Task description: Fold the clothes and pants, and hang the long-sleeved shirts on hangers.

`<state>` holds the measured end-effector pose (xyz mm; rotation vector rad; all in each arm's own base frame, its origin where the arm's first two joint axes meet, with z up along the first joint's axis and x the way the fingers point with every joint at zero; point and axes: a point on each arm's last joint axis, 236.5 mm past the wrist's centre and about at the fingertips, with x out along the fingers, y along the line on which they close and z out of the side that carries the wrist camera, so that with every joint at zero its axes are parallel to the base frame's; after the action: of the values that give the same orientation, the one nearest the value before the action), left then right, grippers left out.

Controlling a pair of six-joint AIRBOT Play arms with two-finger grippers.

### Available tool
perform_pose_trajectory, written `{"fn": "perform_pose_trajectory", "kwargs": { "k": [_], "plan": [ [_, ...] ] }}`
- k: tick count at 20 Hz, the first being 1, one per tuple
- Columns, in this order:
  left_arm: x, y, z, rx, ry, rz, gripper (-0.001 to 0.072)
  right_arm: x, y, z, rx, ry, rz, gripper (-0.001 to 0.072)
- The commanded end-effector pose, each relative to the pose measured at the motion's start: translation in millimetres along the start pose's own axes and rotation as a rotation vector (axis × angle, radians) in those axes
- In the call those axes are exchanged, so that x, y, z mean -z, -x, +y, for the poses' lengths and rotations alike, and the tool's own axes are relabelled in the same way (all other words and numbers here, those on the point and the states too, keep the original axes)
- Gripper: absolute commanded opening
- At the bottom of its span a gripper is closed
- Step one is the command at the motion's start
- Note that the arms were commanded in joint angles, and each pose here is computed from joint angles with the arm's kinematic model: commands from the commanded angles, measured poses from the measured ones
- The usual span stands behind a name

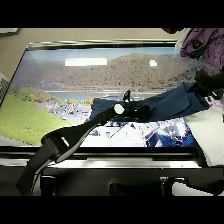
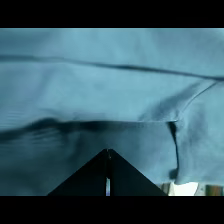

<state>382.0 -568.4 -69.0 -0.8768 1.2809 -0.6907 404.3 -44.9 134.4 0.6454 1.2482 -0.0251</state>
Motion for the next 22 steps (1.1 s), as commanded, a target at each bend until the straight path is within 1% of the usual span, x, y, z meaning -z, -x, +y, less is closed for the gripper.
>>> {"fn": "perform_pose_trajectory", "kwargs": {
  "k": [1,4,6,8,10,13,14,15,16,18,22],
  "plan": [
    [20.8,-25.3,-8.1,0.027,0.068,0.032,0.0015,1.0,4.3,1.3,0.003,-0.024,-0.006,0.0026],
    [17.2,-22.0,-19.2,0.047,0.058,0.037,0.0015,-3.0,8.3,3.9,-0.002,-0.041,-0.027,0.0026],
    [4.4,-5.7,-21.9,0.042,0.052,0.06,0.0013,-6.2,11.5,8.4,-0.014,-0.055,-0.043,0.0025],
    [-16.3,25.5,-14.8,-0.026,-0.033,0.081,0.0012,-8.1,13.0,22.3,-0.072,-0.083,-0.049,0.0025],
    [-51.7,81.3,5.1,-0.191,-0.126,0.07,0.0012,-5.1,9.1,38.5,-0.101,-0.09,-0.041,0.0025],
    [-113.7,205.8,43.2,-0.541,-0.295,-0.009,0.0014,9.8,-5.8,79.6,-0.129,-0.07,-0.014,0.0025],
    [-132.7,257.8,55.2,-0.67,-0.32,-0.048,0.0015,16.7,-12.0,98.1,-0.142,-0.055,-0.007,0.0025],
    [-145.8,303.9,63.6,-0.768,-0.329,-0.077,0.0015,24.6,-18.6,117.7,-0.156,-0.039,-0.002,0.0025],
    [-154.4,345.7,67.2,-0.833,-0.34,-0.095,0.0016,31.1,-24.4,134.8,-0.165,-0.023,-0.005,0.0025],
    [-163.3,419.3,68.5,-0.89,-0.324,-0.132,0.0016,45.6,-39.1,165.0,-0.164,0.005,-0.012,0.0025],
    [-173.1,519.3,64.2,-0.901,-0.223,-0.285,0.0017,84.4,-85.8,208.2,-0.148,0.052,0.056,0.0025]
  ]
}}
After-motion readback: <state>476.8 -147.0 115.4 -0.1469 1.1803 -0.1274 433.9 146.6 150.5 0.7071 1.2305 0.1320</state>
